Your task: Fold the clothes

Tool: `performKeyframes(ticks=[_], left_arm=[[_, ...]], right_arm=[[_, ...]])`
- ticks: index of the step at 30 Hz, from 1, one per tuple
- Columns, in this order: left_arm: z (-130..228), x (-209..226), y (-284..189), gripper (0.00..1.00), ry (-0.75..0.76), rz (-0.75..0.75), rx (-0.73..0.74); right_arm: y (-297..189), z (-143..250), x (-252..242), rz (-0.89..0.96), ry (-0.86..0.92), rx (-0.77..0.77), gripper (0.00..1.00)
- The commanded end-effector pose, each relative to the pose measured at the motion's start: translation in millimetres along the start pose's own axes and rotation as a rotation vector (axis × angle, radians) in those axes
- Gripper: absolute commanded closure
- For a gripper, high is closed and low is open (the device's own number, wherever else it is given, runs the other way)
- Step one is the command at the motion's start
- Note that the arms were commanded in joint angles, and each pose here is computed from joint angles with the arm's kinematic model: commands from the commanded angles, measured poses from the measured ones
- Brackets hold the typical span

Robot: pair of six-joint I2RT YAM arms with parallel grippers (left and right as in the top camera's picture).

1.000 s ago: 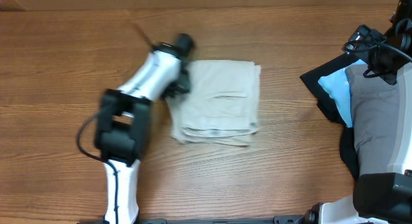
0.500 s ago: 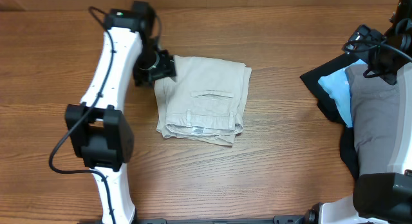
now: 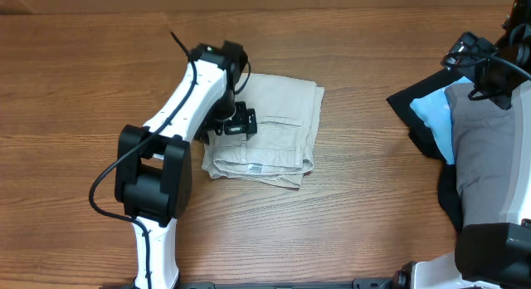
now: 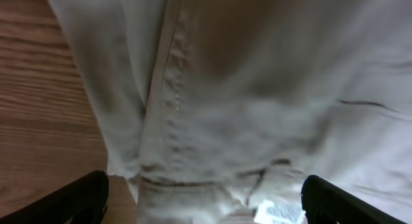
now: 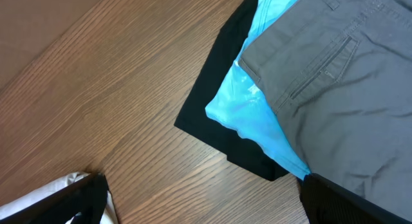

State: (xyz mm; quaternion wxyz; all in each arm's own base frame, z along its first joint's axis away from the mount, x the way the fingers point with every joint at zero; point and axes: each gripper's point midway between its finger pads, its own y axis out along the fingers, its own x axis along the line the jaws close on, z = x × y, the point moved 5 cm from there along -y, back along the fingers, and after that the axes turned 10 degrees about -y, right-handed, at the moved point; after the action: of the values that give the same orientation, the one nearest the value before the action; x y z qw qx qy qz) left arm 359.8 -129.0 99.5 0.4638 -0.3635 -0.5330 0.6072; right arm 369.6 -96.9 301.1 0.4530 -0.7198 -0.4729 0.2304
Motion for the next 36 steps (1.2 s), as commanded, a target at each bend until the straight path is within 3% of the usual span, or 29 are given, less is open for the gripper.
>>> performKeyframes(ticks=[1,11,18,25,36], left_arm=[[5,6,18,0.01,-0.028,-0.041,-0.003],[11,22,56,0.00,-0.024,-0.111,-0.002],[13,25,56,0.00,0.105,-0.126,0.017],[8,33,30,0.00,0.111,-0.218,-0.014],[0,28,-8,0.00,0.163,-0.207,-0.067]], right_arm=[[-2,-2,-2,0.009,0.002,-0.010,0.00],[-2,-2,-2,0.009,0.003,-0.010,0.00],[-2,-2,-2,0.009,0.003,-0.010,0.00],[-2,-2,-2,0.009,0.003,-0.010,0.00],[-2,-2,-2,0.009,0.003,-0.010,0.00]])
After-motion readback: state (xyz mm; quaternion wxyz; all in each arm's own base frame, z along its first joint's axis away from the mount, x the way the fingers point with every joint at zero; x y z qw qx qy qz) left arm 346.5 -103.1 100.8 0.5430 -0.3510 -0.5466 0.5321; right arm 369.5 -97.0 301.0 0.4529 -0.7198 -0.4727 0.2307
